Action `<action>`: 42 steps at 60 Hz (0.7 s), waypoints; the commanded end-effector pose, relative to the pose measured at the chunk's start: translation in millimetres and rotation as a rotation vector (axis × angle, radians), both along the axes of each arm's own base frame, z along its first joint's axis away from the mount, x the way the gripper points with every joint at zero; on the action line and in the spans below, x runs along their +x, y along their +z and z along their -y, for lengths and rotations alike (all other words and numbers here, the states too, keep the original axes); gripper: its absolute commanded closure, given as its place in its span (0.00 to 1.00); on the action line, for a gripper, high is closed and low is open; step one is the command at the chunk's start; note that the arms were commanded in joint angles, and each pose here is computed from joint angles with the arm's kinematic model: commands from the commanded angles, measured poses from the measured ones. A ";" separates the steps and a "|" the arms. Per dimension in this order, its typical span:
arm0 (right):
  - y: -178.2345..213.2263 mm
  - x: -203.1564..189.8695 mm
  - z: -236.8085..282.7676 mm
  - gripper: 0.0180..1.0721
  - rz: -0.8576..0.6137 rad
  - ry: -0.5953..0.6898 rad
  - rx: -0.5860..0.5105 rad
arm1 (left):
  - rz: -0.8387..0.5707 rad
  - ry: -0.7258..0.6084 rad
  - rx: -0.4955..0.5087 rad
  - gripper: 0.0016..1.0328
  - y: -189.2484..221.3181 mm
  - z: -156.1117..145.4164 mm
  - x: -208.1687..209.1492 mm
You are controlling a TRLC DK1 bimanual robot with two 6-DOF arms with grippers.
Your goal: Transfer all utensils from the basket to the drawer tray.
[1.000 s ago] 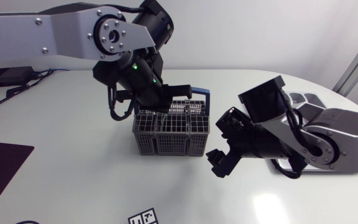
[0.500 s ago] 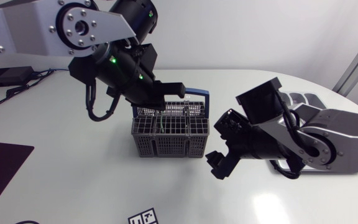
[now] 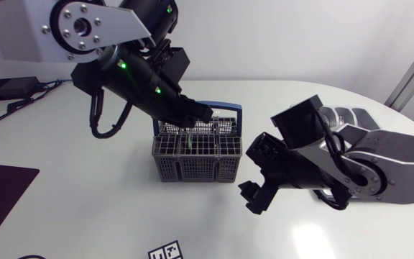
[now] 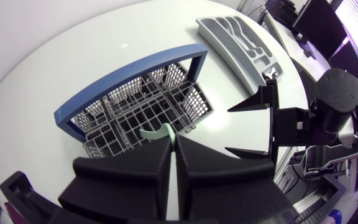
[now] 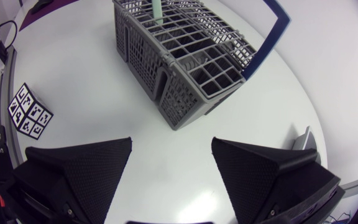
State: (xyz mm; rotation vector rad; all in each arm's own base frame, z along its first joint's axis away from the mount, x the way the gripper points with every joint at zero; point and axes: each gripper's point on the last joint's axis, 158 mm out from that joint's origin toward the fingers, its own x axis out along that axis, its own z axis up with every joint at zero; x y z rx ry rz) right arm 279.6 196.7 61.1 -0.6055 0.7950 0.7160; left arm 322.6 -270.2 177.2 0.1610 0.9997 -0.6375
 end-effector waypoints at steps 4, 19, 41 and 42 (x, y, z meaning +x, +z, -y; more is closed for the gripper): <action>-4.7 -11.0 4.5 0.12 -0.005 0.035 -0.029 | 0.053 -0.062 -0.004 0.97 13.9 -6.0 -5.8; -3.9 -16.3 4.7 0.12 -0.001 0.065 -0.038 | 0.077 -0.153 0.040 0.97 27.0 -13.1 -26.5; 52.7 -44.0 -8.3 0.10 0.088 0.209 0.114 | 0.074 -0.348 -0.049 0.97 49.7 5.3 -92.8; 54.9 -45.1 -8.7 0.10 0.090 0.214 0.121 | 0.068 -0.366 -0.048 0.97 46.2 9.1 -99.1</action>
